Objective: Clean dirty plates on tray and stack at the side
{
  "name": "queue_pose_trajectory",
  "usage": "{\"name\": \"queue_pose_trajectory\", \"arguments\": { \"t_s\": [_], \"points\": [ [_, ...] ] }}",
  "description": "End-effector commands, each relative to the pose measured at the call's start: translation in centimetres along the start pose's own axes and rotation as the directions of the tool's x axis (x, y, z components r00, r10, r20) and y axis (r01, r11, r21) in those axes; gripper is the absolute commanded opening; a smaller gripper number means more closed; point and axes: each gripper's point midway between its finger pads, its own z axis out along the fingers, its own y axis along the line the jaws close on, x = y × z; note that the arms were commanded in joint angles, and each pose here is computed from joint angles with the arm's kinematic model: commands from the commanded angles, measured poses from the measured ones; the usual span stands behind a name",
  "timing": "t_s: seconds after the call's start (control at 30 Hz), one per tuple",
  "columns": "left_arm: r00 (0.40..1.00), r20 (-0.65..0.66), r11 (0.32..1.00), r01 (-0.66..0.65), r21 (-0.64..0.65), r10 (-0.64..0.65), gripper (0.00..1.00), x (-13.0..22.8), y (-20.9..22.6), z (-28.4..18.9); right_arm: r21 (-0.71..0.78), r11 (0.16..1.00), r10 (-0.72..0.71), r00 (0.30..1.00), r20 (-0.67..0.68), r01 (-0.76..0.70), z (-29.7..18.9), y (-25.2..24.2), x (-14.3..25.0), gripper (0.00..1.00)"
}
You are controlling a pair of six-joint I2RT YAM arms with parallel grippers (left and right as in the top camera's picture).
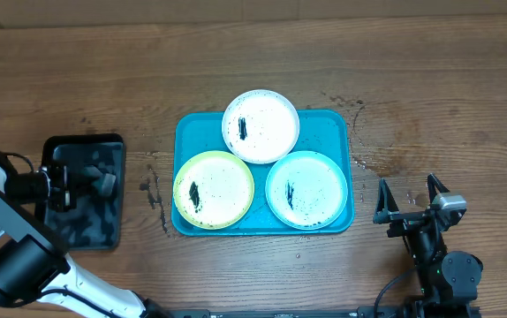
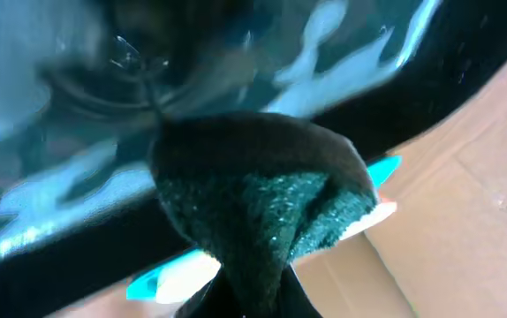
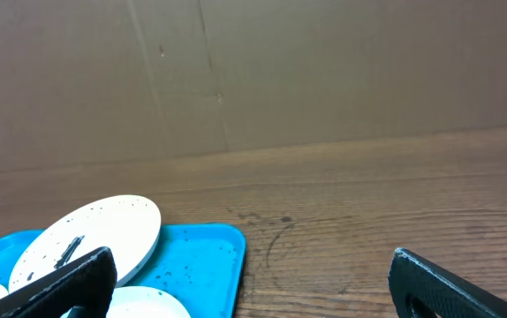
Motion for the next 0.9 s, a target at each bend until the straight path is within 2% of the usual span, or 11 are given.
{"name": "queue_pose_trajectory", "arguments": {
  "t_s": [0.0, 0.2, 0.33, 0.43, 0.53, 0.67, 0.87],
  "points": [
    [0.988, 0.061, 0.987, -0.147, 0.070, 0.142, 0.04, 1.4, -4.3, -4.8, 0.004, 1.000, -0.004, 1.000, 0.001, 0.004, 0.0, -0.1, 0.2, 1.00],
    [0.970, 0.133, 0.974, -0.215, 0.074, 0.204, 0.04, 2.4, -6.9, -8.0, 0.004, 1.000, -0.004, 1.000, 0.001, 0.004, 0.0, -0.1, 0.2, 1.00],
    [0.972, 0.140, 0.981, -0.182, -0.075, 0.191, 0.04, 0.7, -4.0, -5.0, 0.004, 1.000, -0.004, 1.000, 0.001, 0.004, 0.0, -0.1, 0.2, 1.00],
    [0.985, 0.096, 0.985, -0.136, -0.102, 0.146, 0.04, 0.2, -1.8, -1.5, 0.004, 1.000, -0.004, 1.000, 0.001, 0.004, 0.0, -0.1, 0.2, 1.00],
    [0.993, 0.075, 0.991, -0.088, -0.098, 0.095, 0.04, 0.0, -1.0, -0.2, 0.004, 1.000, -0.004, 1.000, 0.001, 0.004, 0.0, -0.1, 0.2, 1.00],
    [0.985, 0.081, 0.986, -0.145, -0.088, 0.152, 0.04, 1.1, -2.9, -3.2, 0.004, 1.000, -0.004, 1.000, 0.001, 0.004, 0.0, -0.1, 0.2, 1.00],
    [0.961, 0.167, 0.974, -0.210, -0.089, 0.222, 0.04, 2.7, -6.7, -8.7, 0.004, 1.000, -0.004, 1.000, 0.001, 0.004, 0.0, -0.1, 0.2, 1.00]
  ]
}}
